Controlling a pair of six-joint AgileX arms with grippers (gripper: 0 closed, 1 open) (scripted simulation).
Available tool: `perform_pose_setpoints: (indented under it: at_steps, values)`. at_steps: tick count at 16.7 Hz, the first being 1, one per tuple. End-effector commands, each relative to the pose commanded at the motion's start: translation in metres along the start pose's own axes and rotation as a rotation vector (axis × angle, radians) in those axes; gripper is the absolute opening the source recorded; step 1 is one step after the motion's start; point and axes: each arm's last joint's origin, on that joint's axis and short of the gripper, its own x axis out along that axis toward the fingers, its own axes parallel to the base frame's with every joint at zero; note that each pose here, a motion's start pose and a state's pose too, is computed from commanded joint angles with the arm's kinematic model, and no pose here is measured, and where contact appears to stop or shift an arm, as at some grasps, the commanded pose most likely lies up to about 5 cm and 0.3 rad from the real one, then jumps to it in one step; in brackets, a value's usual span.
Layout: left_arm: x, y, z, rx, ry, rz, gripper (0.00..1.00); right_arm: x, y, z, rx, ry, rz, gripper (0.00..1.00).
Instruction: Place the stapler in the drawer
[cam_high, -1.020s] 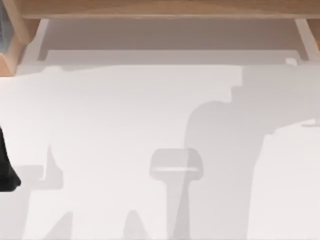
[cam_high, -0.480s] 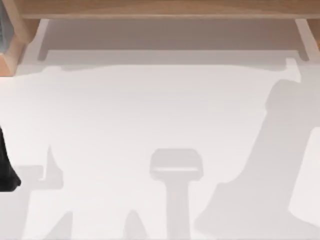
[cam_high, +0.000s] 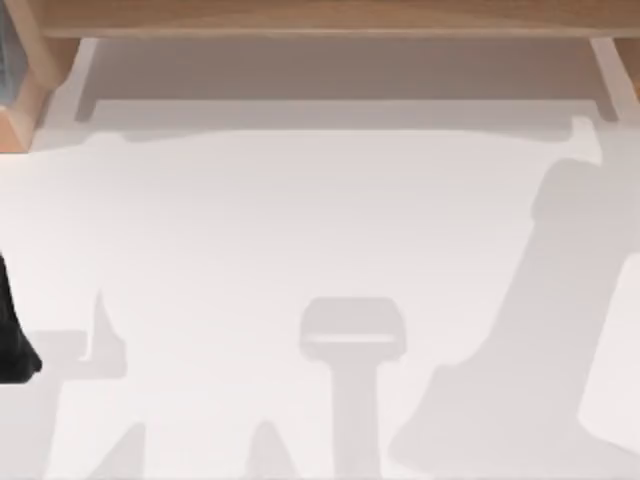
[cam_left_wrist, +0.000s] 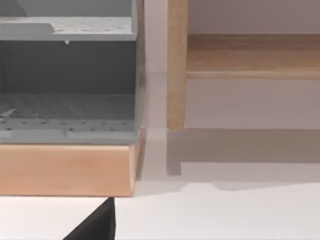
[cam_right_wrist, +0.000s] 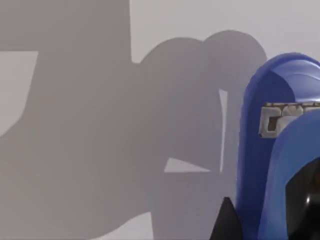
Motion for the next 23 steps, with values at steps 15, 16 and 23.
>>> perform_pose_setpoints:
  at_steps: [15,16,23]
  values:
    - [0.000,0.000,0.000,0.000,0.000,0.000,1.00,0.000,0.000,0.000,0.000,0.000,0.000,1.00]
    - [0.000,0.000,0.000,0.000,0.000,0.000,1.00,0.000,0.000,0.000,0.000,0.000,0.000,1.00]
    - [0.000,0.000,0.000,0.000,0.000,0.000,1.00,-0.029,0.002,-0.004,-0.057,-0.080,-0.018,1.00]
